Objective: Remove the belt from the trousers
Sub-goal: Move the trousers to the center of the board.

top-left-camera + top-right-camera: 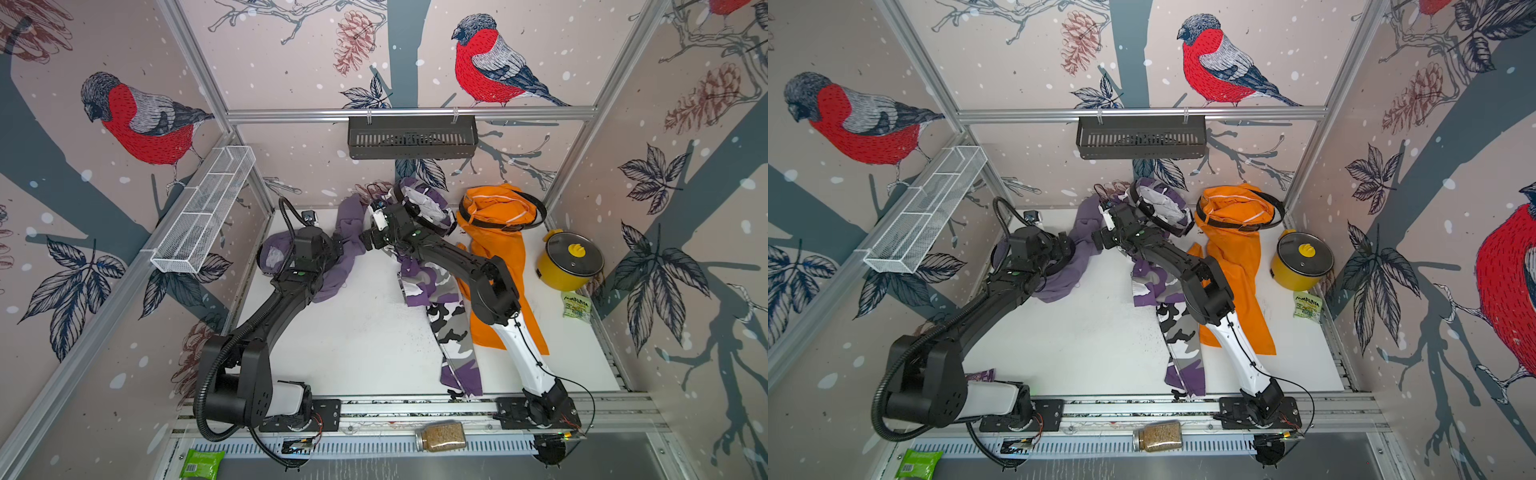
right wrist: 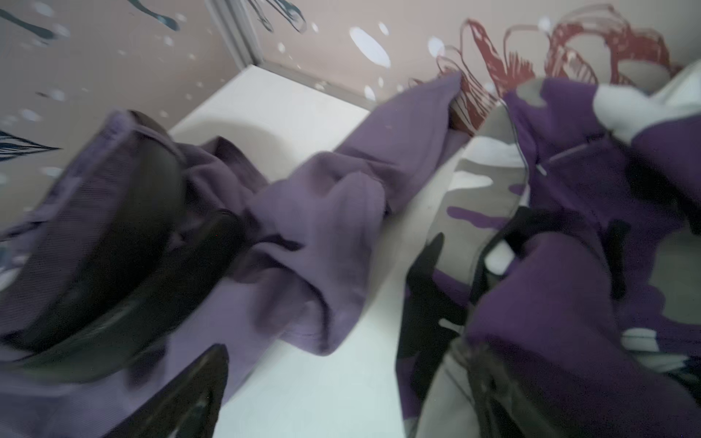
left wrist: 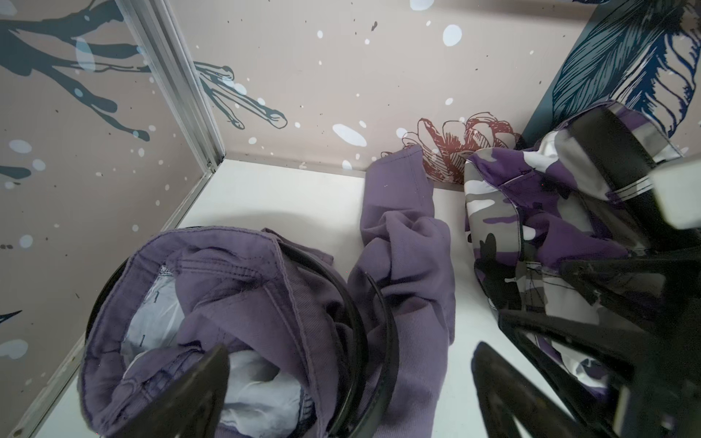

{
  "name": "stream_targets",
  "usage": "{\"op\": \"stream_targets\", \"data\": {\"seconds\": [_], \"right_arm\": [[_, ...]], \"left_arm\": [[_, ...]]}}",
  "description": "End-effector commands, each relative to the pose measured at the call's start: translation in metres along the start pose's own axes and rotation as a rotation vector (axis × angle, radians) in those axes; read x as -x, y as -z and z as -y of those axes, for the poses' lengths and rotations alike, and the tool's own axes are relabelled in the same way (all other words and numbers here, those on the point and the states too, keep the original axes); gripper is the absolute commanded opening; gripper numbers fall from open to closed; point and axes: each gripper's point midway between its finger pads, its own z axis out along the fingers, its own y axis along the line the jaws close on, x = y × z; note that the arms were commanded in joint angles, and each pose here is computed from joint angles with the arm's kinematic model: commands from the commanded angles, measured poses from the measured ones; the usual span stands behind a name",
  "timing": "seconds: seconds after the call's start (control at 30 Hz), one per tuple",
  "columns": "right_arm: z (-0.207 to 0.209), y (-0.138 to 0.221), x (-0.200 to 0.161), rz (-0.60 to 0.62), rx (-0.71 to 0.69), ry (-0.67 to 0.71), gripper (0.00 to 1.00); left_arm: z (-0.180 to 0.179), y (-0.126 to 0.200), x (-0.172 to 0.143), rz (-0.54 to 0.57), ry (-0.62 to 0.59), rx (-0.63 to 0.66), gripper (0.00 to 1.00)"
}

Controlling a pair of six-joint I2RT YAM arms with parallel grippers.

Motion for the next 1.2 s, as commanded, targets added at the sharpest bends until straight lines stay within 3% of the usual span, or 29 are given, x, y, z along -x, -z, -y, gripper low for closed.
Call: {"op": "stream_targets", "data": {"seconds": [0.0, 0.13, 0.3, 0.43, 0.6, 0.83, 0.93, 0.97, 1.03, 1.1, 1.13, 1.17], "right_arm": [[0.078, -0.007, -0.030, -0.084, -0.176, -0.172, 1.00], [0.147, 0.013, -0.055, -0.135, -0.303, -0.274, 1.00], [0.181, 0.035, -0.073, -0.182, -0.333, -0.295, 0.99], [0.169, 0.050, -0.058, -0.165, -0.309, -0.244, 0.99], [0.153, 0.081, -0.028, -0.126, -0.313, -0.201, 0.99], [0.100, 0.125, 0.018, -0.035, -0.242, -0.141, 0.99], [0.079, 0.142, 0.032, -0.010, -0.216, -0.119, 0.99], [0.073, 0.148, 0.036, -0.001, -0.212, -0.111, 0.99], [0.066, 0.156, 0.039, 0.007, -0.205, -0.102, 1.00], [0.063, 0.164, 0.039, 0.008, -0.204, -0.106, 0.99], [0.063, 0.166, 0.037, 0.006, -0.204, -0.106, 0.99], [0.063, 0.170, 0.035, 0.004, -0.204, -0.108, 1.00]], "left_arm": [[-0.001, -0.009, -0.001, -0.028, 0.004, 0.003, 0.97], [0.013, -0.029, -0.009, -0.102, -0.033, -0.048, 0.97], [0.020, -0.056, -0.024, -0.247, -0.065, -0.043, 0.97], [0.007, -0.057, -0.039, -0.324, -0.044, 0.039, 0.97], [-0.024, -0.031, -0.051, -0.350, -0.007, 0.189, 0.98], [-0.045, -0.026, -0.080, -0.407, 0.064, 0.181, 0.96], [-0.039, -0.043, -0.103, -0.481, 0.081, 0.128, 0.86], [-0.034, -0.048, -0.111, -0.508, 0.083, 0.107, 0.78], [-0.028, -0.056, -0.117, -0.536, 0.095, 0.079, 0.51], [-0.024, -0.058, -0.110, -0.527, 0.111, 0.065, 0.10], [-0.022, -0.058, -0.103, -0.509, 0.119, 0.058, 0.00], [-0.020, -0.056, -0.093, -0.485, 0.128, 0.047, 0.00]]}}
